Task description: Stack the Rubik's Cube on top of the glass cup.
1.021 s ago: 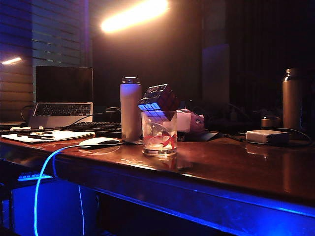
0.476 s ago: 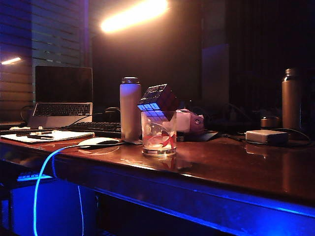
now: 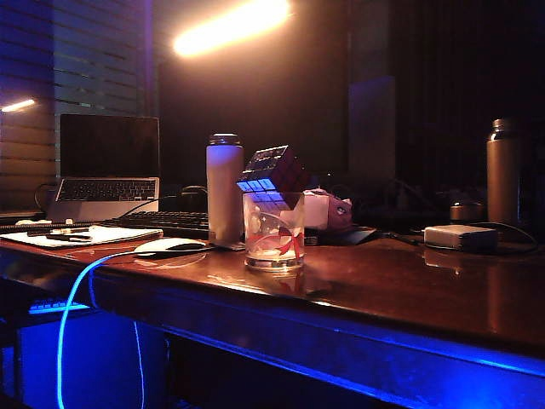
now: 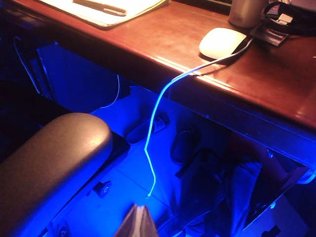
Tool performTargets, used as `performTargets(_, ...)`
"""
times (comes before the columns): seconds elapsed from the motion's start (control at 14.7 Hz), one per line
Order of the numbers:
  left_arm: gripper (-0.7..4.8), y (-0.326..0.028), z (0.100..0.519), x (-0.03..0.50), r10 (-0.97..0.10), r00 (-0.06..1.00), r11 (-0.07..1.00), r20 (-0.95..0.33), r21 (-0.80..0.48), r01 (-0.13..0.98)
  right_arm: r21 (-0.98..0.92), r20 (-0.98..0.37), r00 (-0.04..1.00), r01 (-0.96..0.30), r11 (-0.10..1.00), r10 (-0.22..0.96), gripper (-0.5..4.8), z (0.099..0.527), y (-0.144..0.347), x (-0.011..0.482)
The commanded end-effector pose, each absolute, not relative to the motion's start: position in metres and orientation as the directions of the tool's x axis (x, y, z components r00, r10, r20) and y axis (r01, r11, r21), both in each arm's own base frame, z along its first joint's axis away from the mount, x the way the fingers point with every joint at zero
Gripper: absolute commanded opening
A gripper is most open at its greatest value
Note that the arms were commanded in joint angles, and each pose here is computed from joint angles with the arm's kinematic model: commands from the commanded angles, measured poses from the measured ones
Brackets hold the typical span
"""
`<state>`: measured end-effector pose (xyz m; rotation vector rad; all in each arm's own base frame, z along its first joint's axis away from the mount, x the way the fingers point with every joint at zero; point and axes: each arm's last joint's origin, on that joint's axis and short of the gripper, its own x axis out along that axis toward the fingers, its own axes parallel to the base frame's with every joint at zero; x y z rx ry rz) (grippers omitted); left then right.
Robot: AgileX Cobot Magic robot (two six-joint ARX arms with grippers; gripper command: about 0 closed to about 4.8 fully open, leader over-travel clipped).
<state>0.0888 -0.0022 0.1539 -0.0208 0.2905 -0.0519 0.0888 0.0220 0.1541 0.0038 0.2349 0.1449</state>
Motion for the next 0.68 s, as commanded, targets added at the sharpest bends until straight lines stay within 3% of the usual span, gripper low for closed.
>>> performTargets(0.07, -0.03, -0.0021, 0.1554, 0.0888, -0.056, 0.960, 0.998, -0.273, -0.026, 0.051, 0.023, -0.231, 0.972, -0.034, 0.999, 0.038, -0.06, 0.1525, 0.0127, 0.0910)
performTargets(0.68, -0.03, -0.0021, 0.1554, 0.0888, -0.056, 0.960, 0.998, -0.273, -0.026, 0.051, 0.024, -0.232, 0.972, -0.038, 0.999, 0.043, -0.06, 0.1526, 0.0128, 0.0910)
